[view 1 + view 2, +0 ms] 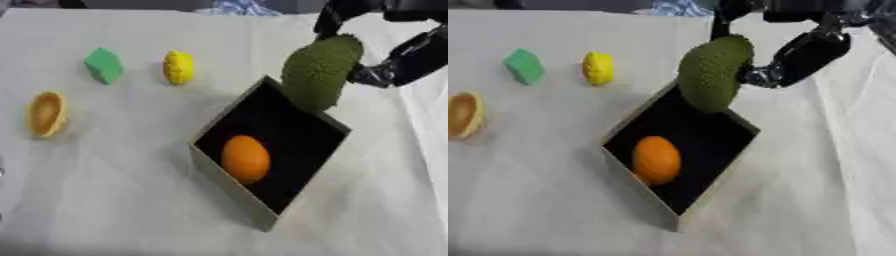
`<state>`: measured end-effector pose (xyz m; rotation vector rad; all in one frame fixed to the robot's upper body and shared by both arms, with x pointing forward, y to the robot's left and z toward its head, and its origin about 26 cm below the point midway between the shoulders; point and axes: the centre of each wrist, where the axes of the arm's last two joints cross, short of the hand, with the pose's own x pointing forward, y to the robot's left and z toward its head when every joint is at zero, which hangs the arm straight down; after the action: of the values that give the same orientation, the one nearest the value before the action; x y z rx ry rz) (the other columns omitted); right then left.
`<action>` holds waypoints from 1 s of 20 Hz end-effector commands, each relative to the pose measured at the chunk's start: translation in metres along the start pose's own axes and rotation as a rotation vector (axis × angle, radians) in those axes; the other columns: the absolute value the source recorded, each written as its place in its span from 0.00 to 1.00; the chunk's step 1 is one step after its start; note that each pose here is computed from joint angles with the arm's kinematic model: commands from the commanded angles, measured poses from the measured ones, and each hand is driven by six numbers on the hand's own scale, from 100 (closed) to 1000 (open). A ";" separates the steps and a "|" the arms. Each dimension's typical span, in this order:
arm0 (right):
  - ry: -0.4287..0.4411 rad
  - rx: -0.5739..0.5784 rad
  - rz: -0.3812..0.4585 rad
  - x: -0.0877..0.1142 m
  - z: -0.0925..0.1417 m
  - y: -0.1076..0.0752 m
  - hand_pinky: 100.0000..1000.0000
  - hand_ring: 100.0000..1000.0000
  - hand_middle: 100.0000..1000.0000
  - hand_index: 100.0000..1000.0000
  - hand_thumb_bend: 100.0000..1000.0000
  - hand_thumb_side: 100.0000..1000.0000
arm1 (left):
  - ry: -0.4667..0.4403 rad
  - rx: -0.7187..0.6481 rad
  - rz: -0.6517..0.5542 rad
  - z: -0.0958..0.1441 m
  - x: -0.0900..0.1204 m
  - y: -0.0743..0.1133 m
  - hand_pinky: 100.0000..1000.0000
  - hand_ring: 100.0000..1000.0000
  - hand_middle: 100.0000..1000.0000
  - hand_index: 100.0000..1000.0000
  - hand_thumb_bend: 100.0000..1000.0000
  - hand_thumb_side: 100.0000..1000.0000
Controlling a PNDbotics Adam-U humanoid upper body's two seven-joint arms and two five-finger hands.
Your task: Pick up objects on the table and place them in the box.
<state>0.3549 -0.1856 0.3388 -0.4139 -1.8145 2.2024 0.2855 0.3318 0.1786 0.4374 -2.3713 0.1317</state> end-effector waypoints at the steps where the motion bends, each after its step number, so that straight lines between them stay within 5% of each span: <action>1: 0.001 0.011 0.001 0.000 -0.006 -0.006 0.83 0.76 0.50 0.63 0.05 0.00 | -0.039 -0.018 -0.009 -0.007 0.008 0.001 0.80 0.67 0.62 0.81 0.03 0.72; 6: -0.008 0.062 -0.013 -0.002 -0.024 0.001 0.84 0.77 0.52 0.66 0.08 0.04 | -0.036 -0.015 -0.005 -0.007 0.008 0.001 0.80 0.67 0.62 0.81 0.03 0.73; 10: -0.002 0.117 -0.015 -0.006 -0.032 0.007 0.86 0.86 0.67 0.78 0.17 0.21 | -0.037 -0.014 -0.003 -0.007 0.008 0.001 0.80 0.67 0.62 0.81 0.03 0.73; 20: -0.051 0.238 -0.043 -0.010 -0.054 0.025 0.88 0.89 0.71 0.81 0.16 0.24 | -0.031 -0.013 0.007 -0.006 0.007 -0.001 0.80 0.67 0.62 0.80 0.03 0.73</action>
<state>0.3839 -0.1467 0.2964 -0.2539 -1.5378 2.3702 0.2860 0.3312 0.1794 0.4311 -2.3737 0.1339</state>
